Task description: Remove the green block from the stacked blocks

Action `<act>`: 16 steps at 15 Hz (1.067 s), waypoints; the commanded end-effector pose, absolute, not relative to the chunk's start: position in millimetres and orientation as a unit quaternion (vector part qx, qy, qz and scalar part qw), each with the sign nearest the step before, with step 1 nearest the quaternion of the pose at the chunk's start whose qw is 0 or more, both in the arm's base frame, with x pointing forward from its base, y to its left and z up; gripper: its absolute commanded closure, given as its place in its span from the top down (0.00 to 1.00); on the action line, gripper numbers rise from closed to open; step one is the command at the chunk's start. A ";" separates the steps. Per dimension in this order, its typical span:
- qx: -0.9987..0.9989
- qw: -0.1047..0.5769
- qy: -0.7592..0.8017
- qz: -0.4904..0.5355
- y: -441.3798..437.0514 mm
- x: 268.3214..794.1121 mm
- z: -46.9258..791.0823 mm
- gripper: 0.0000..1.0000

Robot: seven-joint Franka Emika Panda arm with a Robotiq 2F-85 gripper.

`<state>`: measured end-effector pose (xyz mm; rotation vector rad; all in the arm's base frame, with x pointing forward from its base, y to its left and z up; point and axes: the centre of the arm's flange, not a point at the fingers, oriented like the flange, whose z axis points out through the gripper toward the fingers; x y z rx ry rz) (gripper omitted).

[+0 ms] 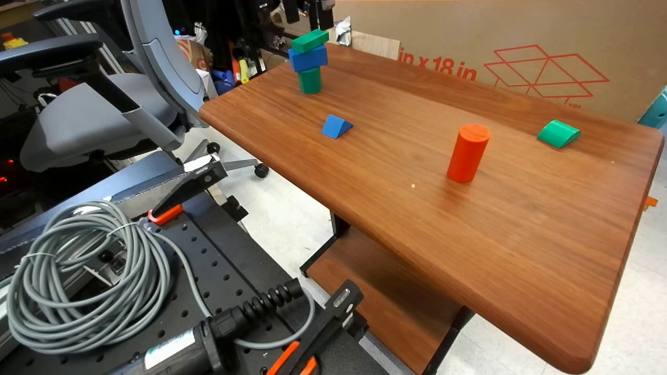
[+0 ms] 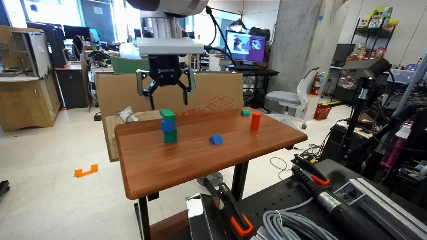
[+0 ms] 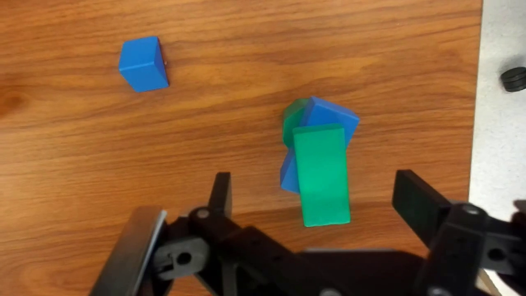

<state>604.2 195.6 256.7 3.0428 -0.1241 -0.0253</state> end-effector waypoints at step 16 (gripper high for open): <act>0.996 0.084 -0.025 -0.034 205.1 617.3 243.1 0.08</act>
